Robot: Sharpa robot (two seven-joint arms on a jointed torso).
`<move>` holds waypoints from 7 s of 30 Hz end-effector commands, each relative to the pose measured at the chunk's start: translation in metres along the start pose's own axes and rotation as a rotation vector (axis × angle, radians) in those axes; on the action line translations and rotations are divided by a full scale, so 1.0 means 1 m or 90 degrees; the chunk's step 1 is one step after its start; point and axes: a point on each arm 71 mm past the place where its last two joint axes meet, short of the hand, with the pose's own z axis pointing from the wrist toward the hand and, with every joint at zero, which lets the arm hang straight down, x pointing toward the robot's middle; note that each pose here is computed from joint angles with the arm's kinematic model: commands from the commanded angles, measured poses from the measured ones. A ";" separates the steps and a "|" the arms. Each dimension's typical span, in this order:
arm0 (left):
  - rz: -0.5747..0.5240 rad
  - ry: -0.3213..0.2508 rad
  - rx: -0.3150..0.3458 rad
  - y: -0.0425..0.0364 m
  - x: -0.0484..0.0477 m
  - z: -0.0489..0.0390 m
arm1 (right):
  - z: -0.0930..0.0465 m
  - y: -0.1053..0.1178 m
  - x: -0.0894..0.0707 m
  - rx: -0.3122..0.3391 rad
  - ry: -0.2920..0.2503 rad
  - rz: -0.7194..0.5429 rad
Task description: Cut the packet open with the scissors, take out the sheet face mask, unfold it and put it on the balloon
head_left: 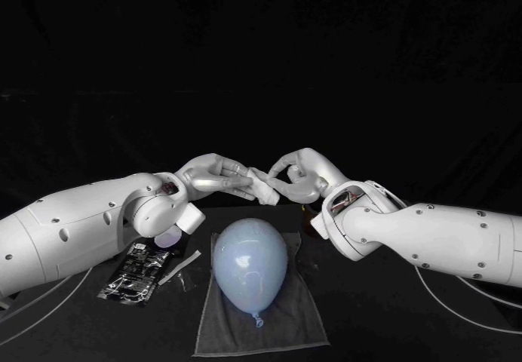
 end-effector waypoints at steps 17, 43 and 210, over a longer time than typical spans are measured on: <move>0.006 0.003 0.007 -0.0010 0.0011 0.0000 | 0.003 -0.007 -0.011 0.012 -0.052 0.058; -0.012 -0.013 -0.001 0.0030 -0.0088 -0.0088 | 0.000 -0.036 -0.033 0.082 -0.067 0.053; 0.096 0.085 0.027 -0.0013 0.0091 -0.0213 | 0.051 -0.053 -0.022 0.104 0.145 0.217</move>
